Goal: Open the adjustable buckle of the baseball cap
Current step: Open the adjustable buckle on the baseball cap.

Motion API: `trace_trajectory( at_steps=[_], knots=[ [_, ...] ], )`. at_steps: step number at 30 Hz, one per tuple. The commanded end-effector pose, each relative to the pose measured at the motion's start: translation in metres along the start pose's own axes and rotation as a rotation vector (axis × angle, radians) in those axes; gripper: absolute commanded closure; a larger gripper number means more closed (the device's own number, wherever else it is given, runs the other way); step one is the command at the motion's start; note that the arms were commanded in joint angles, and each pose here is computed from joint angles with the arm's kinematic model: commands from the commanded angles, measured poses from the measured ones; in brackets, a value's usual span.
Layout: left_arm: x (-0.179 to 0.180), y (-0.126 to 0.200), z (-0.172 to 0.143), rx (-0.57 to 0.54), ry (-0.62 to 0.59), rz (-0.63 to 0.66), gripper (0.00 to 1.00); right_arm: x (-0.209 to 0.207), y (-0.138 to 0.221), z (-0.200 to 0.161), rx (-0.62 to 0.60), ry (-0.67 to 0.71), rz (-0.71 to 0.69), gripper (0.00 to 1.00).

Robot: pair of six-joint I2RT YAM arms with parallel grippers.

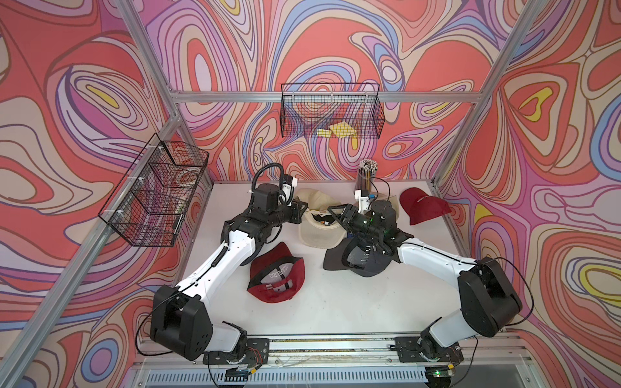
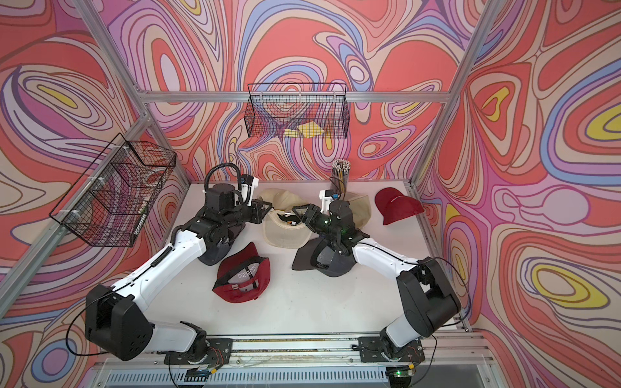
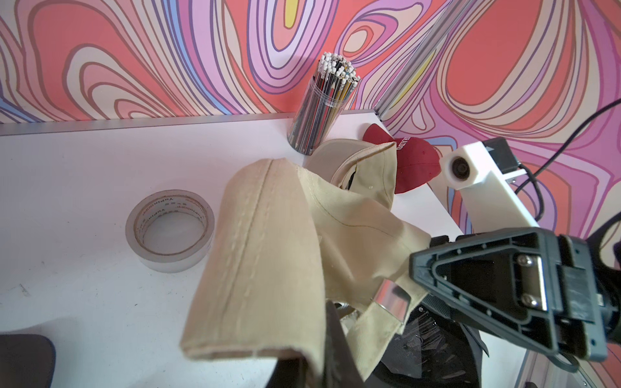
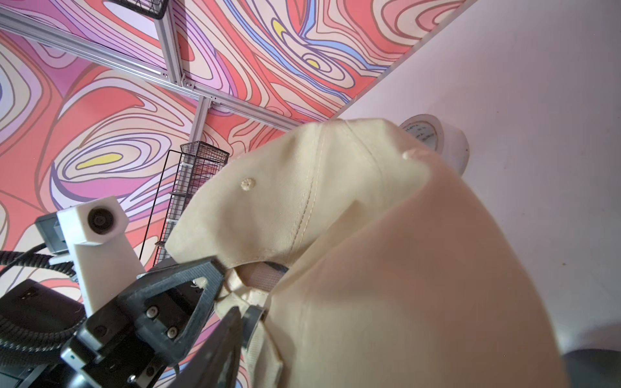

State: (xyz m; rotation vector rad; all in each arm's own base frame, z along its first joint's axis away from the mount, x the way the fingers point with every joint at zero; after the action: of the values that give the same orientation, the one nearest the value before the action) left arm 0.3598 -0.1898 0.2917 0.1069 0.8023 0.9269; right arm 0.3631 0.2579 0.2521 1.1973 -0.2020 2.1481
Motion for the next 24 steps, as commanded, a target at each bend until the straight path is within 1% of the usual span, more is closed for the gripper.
trace_trajectory(
  at_steps=[1, 3, 4, 7, 10, 12, 13, 15, 16, 17, 18, 20, 24],
  knots=[
    [-0.011, 0.010, 0.011, -0.062, -0.049, -0.034, 1.00, 0.009, 0.006, 0.014, -0.077, 0.006, -0.006, 0.42],
    [-0.013, 0.010, 0.010, -0.061, -0.052, -0.045, 1.00, 0.010, 0.005, 0.015, -0.080, 0.007, -0.008, 0.44],
    [-0.015, 0.010, 0.009, -0.063, -0.054, -0.053, 1.00, 0.010, 0.004, 0.016, -0.077, 0.006, -0.006, 0.48],
    [-0.017, 0.010, 0.007, -0.070, -0.053, -0.065, 1.00, 0.013, 0.002, 0.019, -0.086, 0.022, 0.010, 0.72],
    [-0.019, 0.009, 0.005, -0.072, -0.060, -0.068, 1.00, 0.022, 0.003, 0.025, -0.094, 0.059, 0.026, 0.81],
    [-0.018, 0.008, 0.005, -0.068, -0.063, -0.064, 1.00, 0.027, 0.003, 0.028, -0.091, 0.091, 0.030, 0.92],
    [-0.018, 0.008, 0.004, -0.067, -0.063, -0.056, 0.96, 0.029, 0.003, 0.030, -0.090, 0.107, 0.029, 0.97],
    [-0.016, 0.007, 0.005, -0.066, -0.062, -0.042, 0.71, 0.032, 0.003, 0.031, -0.084, 0.133, 0.022, 1.00],
    [-0.015, 0.008, 0.005, -0.062, -0.067, -0.033, 0.64, 0.033, 0.003, 0.032, -0.078, 0.150, 0.018, 1.00],
    [-0.016, 0.008, 0.005, -0.058, -0.076, -0.030, 0.59, 0.033, 0.003, 0.032, -0.074, 0.168, 0.012, 1.00],
    [-0.016, 0.008, 0.006, -0.053, -0.093, -0.026, 0.55, 0.032, 0.002, 0.031, -0.066, 0.188, 0.006, 1.00],
    [-0.015, 0.009, 0.008, -0.045, -0.134, -0.007, 0.52, 0.035, 0.001, 0.033, -0.047, 0.236, 0.022, 1.00],
    [-0.014, 0.009, 0.011, -0.038, -0.262, 0.016, 0.47, 0.037, -0.004, 0.030, 0.024, 0.318, 0.045, 1.00]
  ],
)
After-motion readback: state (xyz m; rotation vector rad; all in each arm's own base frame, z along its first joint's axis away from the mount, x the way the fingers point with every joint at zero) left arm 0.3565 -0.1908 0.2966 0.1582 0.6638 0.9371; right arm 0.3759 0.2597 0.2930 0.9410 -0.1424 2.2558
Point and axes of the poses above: each gripper's point midway between its finger pads, its own y axis back along the fingers, its own x axis along the line the jaws close on, z = x × y, the point moved 4 cm from there along y, back along the fingers, and after that the axes turned 12 degrees about y, right-handed, at the moved point
